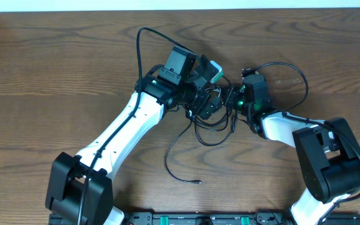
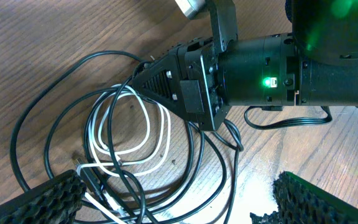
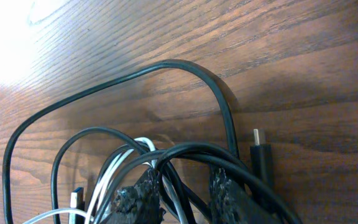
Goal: Untangle cables
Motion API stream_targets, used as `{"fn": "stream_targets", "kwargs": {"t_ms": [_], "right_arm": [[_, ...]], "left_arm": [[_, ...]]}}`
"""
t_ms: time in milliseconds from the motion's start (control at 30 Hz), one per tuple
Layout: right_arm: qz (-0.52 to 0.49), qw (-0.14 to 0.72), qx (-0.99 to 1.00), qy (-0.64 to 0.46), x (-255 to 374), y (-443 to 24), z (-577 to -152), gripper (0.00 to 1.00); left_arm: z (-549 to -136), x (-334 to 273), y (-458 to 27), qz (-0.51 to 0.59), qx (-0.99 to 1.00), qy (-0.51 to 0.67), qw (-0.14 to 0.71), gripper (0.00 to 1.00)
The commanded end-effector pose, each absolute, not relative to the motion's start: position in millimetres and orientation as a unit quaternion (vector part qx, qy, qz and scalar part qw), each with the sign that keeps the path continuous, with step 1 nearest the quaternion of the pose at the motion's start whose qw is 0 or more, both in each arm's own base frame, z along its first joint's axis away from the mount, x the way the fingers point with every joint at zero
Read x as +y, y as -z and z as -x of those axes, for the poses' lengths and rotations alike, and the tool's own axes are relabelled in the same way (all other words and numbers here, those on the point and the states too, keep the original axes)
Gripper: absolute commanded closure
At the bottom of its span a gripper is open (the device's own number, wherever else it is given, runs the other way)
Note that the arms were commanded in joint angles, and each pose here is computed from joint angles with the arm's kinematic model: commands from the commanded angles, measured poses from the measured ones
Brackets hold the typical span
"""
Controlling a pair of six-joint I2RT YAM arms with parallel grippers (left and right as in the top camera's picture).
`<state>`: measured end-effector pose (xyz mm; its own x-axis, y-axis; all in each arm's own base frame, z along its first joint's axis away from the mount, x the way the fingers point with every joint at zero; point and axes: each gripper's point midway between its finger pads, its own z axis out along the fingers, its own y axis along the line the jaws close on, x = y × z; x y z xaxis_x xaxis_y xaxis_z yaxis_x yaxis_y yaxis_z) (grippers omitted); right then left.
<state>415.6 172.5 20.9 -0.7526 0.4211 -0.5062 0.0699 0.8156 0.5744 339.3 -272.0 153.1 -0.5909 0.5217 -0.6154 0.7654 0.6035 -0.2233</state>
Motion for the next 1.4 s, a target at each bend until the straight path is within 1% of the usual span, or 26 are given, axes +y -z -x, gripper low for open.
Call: {"fn": "stream_targets", "kwargs": {"t_ms": [0, 367, 700, 967, 1000, 1033, 1067, 1100, 1367], "right_arm": [[-0.142, 0.325, 0.895, -0.269, 174, -16, -417, 0.76], [-0.133, 0.311, 0.894, -0.293, 188, -13, -412, 0.79], [-0.123, 0.321, 0.888, -0.305, 196, -20, -415, 0.81], [-0.109, 0.313, 0.890, -0.314, 209, -20, -408, 0.81], [-0.109, 0.313, 0.890, -0.314, 209, -20, -408, 0.81], [-0.109, 0.314, 0.889, -0.314, 209, -20, -408, 0.85], [-0.108, 0.314, 0.889, -0.315, 209, -21, -408, 0.94], [-0.108, 0.314, 0.889, -0.315, 209, -21, -408, 0.99], [-0.107, 0.314, 0.889, -0.315, 210, -21, -408, 0.99]], "left_arm": [[-342, -269, -152, -0.373, 0.861, 0.234, 0.254, 0.02], [-342, -269, -152, -0.373, 0.861, 0.234, 0.254, 0.03], [-342, -269, -152, -0.373, 0.861, 0.234, 0.255, 0.02], [-342, -269, -152, -0.373, 0.861, 0.234, 0.255, 0.02], [-342, -269, -152, -0.373, 0.861, 0.234, 0.255, 0.02], [-342, -269, -152, -0.373, 0.861, 0.234, 0.255, 0.02], [-342, -269, -152, -0.373, 0.861, 0.234, 0.255, 0.02], [-342, -269, -152, -0.373, 0.861, 0.234, 0.255, 0.02], [-342, -269, -152, -0.373, 0.861, 0.234, 0.255, 0.02]]}}
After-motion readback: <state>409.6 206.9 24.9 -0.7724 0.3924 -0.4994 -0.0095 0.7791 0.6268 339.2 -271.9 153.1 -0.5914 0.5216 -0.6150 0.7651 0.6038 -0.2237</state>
